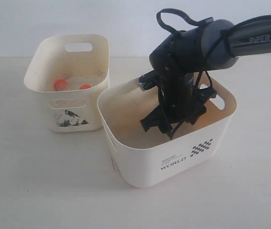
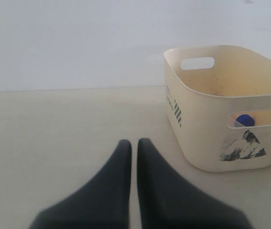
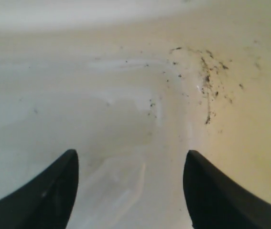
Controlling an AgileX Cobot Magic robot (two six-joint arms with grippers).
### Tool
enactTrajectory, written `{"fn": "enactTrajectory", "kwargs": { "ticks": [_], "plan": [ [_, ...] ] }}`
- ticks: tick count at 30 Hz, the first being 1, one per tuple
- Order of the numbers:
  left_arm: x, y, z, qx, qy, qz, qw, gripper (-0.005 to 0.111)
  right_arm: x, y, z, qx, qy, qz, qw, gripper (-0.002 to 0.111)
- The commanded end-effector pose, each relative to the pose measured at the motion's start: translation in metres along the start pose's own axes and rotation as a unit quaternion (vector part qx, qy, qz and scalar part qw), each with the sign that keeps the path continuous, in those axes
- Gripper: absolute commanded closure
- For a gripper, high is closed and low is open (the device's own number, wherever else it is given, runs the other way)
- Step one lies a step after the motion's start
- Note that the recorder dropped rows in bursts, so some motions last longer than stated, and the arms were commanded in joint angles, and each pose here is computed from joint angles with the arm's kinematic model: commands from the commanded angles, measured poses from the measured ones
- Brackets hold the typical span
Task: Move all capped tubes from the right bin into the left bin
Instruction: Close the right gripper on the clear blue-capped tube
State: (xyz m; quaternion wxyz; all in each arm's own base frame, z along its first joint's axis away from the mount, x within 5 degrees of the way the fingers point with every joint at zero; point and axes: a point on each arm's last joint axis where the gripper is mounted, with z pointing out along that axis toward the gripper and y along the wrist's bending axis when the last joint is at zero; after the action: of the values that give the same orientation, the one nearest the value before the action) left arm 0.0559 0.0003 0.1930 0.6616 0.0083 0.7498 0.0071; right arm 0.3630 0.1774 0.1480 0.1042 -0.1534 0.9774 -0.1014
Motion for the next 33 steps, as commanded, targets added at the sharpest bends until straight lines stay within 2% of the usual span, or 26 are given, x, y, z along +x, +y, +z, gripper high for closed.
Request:
{"fn": "enactTrajectory", "kwargs": {
  "ticks": [1,4,10,18,33],
  "plan": [
    [-0.001,0.000,0.000,0.000,-0.002,-0.004,1.000,0.102,0.001,-0.004,0.000,0.007,0.003,-0.022,1.000,0.047],
    [-0.001,0.000,0.000,0.000,-0.002,-0.004,1.000,0.102,-0.001,-0.004,0.001,0.008,-0.008,-0.026,1.000,0.047],
    [-0.001,0.000,0.000,0.000,-0.002,-0.004,1.000,0.102,-0.002,0.004,0.001,-0.034,-0.015,-0.007,0.999,0.047],
    [-0.001,0.000,0.000,0.000,-0.002,-0.004,1.000,0.102,0.003,0.010,0.028,-0.026,0.024,-0.024,0.999,0.047],
    [-0.001,0.000,0.000,0.000,-0.002,-0.004,1.000,0.102,0.001,0.010,0.024,-0.028,0.013,-0.025,0.999,0.048]
  ]
}}
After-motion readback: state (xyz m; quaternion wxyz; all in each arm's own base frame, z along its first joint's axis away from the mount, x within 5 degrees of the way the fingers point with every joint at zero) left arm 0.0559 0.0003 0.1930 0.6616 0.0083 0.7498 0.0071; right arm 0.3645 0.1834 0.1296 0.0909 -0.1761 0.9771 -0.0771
